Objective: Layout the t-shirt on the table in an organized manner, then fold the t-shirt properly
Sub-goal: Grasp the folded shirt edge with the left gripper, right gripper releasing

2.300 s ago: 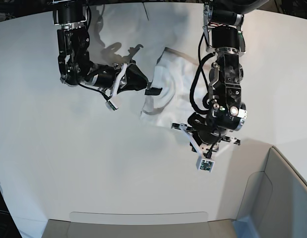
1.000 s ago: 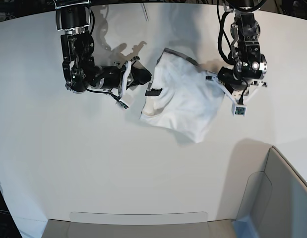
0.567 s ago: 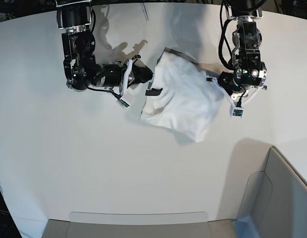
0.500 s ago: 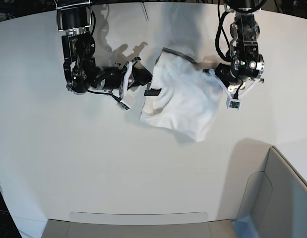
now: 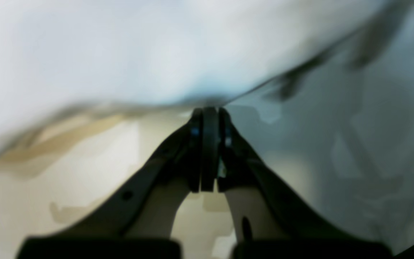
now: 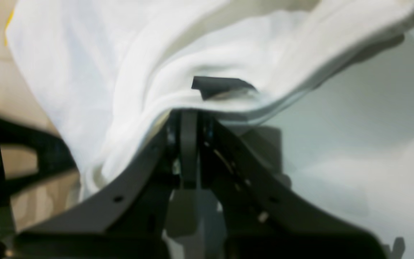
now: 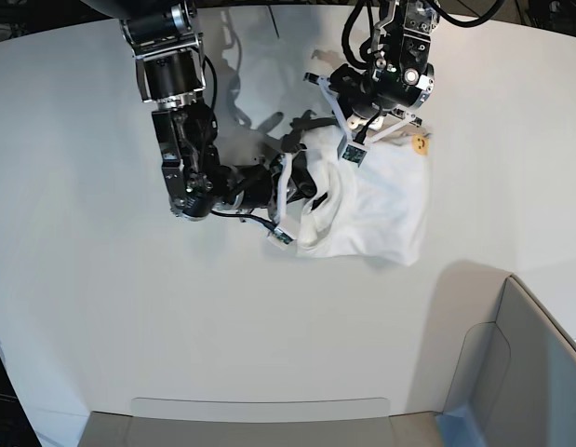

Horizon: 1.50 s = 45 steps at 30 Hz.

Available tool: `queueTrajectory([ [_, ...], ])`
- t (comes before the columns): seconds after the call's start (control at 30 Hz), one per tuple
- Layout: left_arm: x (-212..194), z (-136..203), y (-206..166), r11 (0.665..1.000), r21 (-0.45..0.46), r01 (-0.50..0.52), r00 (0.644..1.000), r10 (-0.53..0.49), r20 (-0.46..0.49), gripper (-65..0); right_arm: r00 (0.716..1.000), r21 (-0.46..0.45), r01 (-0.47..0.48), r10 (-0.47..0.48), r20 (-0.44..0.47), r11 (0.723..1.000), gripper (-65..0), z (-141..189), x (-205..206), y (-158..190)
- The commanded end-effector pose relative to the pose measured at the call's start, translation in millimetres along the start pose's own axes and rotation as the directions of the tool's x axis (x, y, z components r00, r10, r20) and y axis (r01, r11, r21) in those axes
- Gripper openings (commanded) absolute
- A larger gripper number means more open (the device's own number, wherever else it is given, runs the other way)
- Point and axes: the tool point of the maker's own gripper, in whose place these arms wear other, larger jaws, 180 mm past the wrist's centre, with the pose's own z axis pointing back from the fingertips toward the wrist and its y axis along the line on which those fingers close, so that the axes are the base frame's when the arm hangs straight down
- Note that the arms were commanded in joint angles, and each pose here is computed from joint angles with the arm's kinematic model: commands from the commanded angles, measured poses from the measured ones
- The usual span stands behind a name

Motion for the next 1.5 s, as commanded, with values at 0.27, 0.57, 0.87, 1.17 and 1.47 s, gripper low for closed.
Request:
queueTrajectory([
  [0.27,57,8,-5,1.0,-0.011,0.0,0.991,0.002,0.133,-65.0,0.976,-0.039,-0.107,0.112,0.185,0.993,-65.0,15,72,-1],
  [0.57,86,-22,8,1.0,0.001,0.017,0.995,-0.017,0.1,-65.0,0.957,-0.102,-0.158,0.177,0.23,0.982,-65.0,45,49,20],
  [0.87,120,-22,20,0.999,0.029,0.022,0.986,-0.026,0.165,-65.0,0.949,-0.223,0.002,0.069,0.309,0.975,-65.0,89,18,-2],
  [1.17,156,-30,31,0.999,0.046,0.024,0.974,-0.034,0.225,-65.0,0.957,-0.22,0.036,0.03,0.29,0.975,-65.0,88,-3,2],
  [1.47,152,27,33,0.994,0.092,0.055,0.967,-0.076,0.245,-65.0,0.951,-0.251,0.078,0.003,0.308,0.965,-65.0,98,-8,-10],
])
